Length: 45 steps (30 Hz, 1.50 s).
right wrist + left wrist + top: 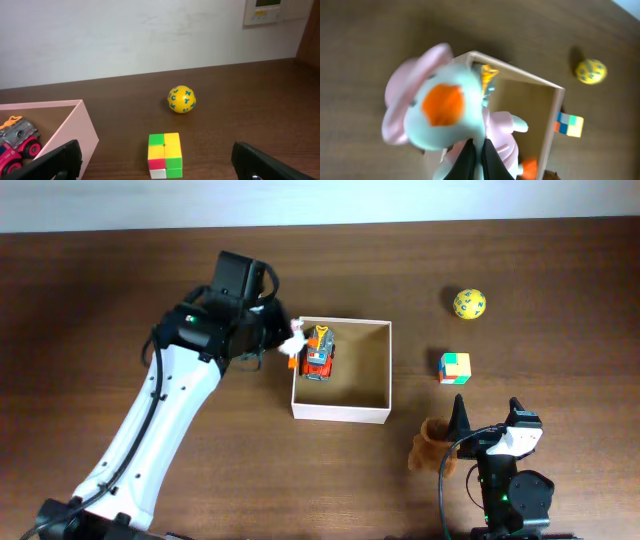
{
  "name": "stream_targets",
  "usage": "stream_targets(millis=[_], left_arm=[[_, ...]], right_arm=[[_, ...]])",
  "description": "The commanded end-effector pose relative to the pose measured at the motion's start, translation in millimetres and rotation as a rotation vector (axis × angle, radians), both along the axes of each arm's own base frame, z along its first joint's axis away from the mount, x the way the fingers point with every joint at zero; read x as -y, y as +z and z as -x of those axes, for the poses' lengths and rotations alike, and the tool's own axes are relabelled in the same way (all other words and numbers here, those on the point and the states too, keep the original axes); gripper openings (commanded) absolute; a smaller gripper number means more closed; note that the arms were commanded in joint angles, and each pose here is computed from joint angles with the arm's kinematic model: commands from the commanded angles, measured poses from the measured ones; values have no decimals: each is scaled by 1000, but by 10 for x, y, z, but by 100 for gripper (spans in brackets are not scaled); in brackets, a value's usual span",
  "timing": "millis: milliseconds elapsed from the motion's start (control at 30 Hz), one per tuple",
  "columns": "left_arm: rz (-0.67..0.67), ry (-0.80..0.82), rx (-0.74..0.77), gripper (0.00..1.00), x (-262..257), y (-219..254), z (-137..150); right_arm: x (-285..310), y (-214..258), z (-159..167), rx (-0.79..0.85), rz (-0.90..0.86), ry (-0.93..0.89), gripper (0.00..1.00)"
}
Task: Pack container
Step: 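Lift the duck plush with the left gripper and carry it over the box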
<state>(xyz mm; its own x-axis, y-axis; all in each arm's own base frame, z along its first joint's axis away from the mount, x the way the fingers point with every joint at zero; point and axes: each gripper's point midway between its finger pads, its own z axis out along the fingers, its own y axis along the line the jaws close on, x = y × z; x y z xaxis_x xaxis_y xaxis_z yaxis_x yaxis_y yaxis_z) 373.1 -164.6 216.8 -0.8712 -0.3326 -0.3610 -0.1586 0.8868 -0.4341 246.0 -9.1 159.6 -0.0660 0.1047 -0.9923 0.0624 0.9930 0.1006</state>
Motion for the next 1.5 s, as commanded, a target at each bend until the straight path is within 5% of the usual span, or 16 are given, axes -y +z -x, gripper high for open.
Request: stream_targets(millis=[0,300,833,1467], left_arm=[[-43,-157,113,2,136,251,-19],[-119,-326,172,2,359,247,74],[121,31,26,2,485,199,-27],[296,170,-292,2,846,-285,94]], right_arm=[[13,-23,1,1,-3,-5,99],[13,-23,1,1,-3,-5,99],[13,-23,1,1,-3,-5,99],[13,-23,1,1,-3,-5,99]])
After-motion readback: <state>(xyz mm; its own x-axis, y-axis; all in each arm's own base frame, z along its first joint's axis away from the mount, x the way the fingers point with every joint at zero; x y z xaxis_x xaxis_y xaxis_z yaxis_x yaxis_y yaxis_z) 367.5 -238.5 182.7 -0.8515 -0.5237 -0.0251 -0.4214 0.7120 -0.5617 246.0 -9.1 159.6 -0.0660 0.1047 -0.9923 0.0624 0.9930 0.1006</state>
